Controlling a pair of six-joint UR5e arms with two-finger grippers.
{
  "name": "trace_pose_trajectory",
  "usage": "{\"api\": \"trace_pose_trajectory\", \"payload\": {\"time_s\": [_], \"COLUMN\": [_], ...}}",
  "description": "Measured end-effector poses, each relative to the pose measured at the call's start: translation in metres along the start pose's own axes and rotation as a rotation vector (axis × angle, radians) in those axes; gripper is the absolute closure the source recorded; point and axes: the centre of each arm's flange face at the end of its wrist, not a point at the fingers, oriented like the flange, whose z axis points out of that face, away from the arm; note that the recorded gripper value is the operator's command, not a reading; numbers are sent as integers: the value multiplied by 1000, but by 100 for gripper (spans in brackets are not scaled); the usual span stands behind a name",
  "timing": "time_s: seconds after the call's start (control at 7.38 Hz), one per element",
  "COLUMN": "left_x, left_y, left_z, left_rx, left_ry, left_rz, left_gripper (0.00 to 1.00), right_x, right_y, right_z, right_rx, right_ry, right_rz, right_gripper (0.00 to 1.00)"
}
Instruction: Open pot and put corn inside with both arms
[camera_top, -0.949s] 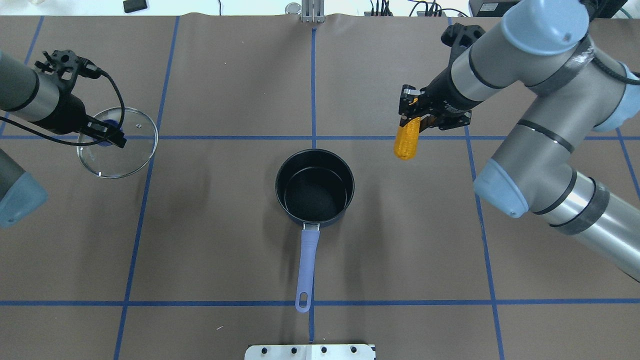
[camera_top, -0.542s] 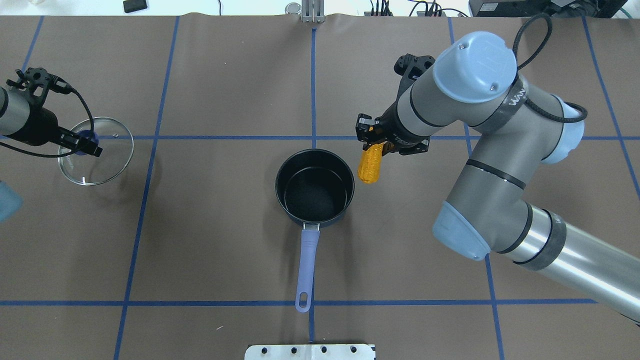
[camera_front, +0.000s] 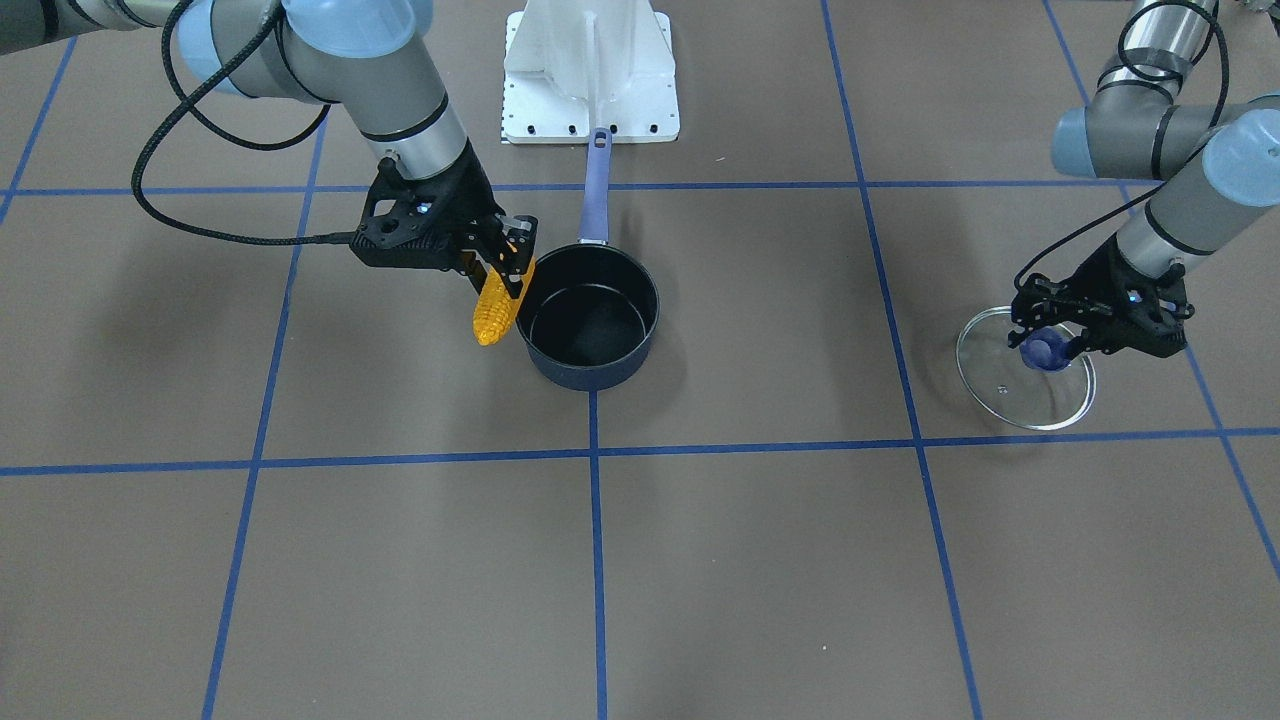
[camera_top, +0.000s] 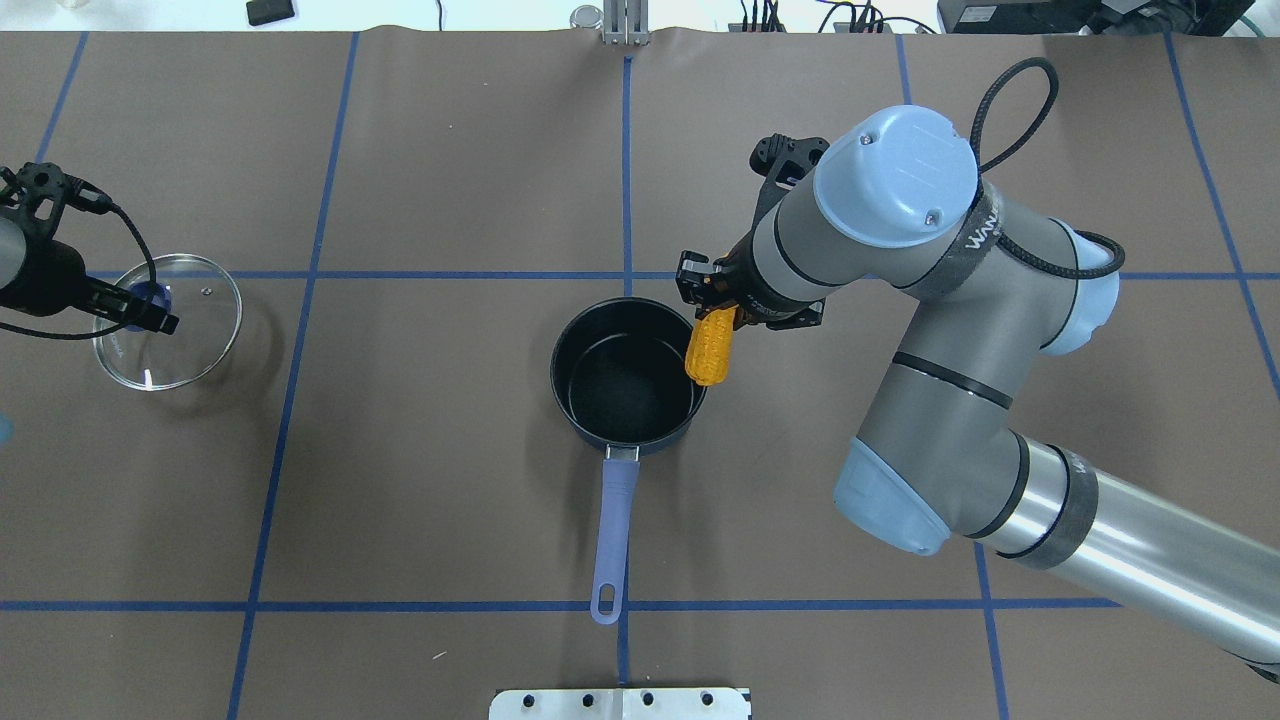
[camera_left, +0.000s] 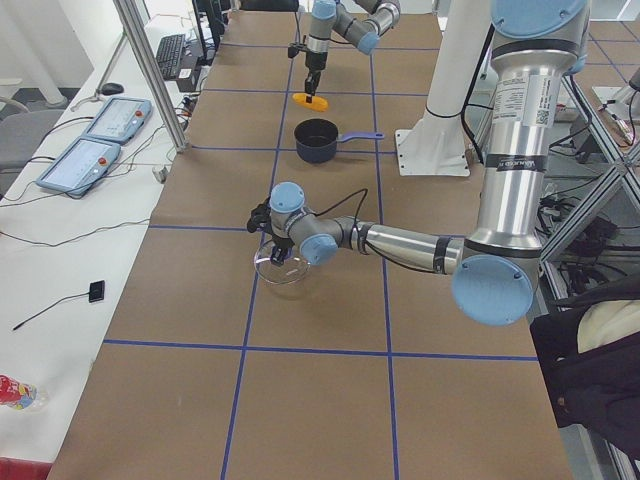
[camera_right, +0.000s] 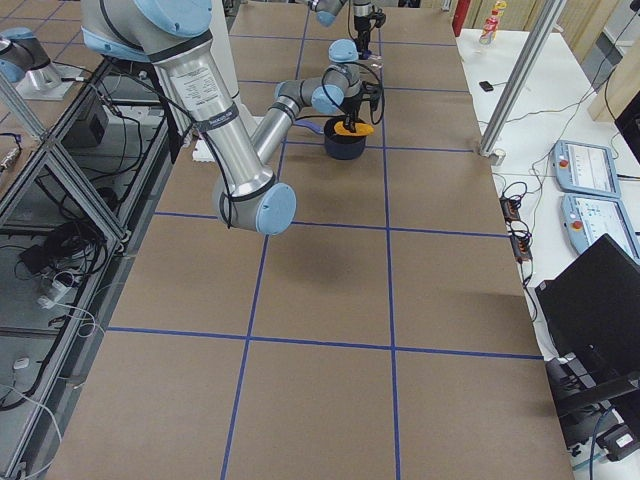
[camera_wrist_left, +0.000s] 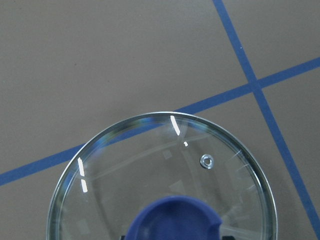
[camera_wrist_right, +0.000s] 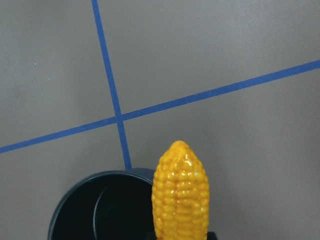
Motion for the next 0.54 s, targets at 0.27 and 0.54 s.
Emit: {"api": "trace_pose_trajectory", "payload": {"time_s": [0.27,0.54], "left_x": [-3,-7], "left_y": [2,4], "left_z": [4,9], "left_rx": [-5,-12], "left_ry": [-9,-18], "left_rz": [-4,-6], "left_gripper": [62,58], "right_x": [-2,-10], "right_y": [3,8], "right_z": [1,3], "right_rx": [0,2], "right_ry": [-2,-6], "right_rz": [-4,-4], "right_gripper": [97,96]}}
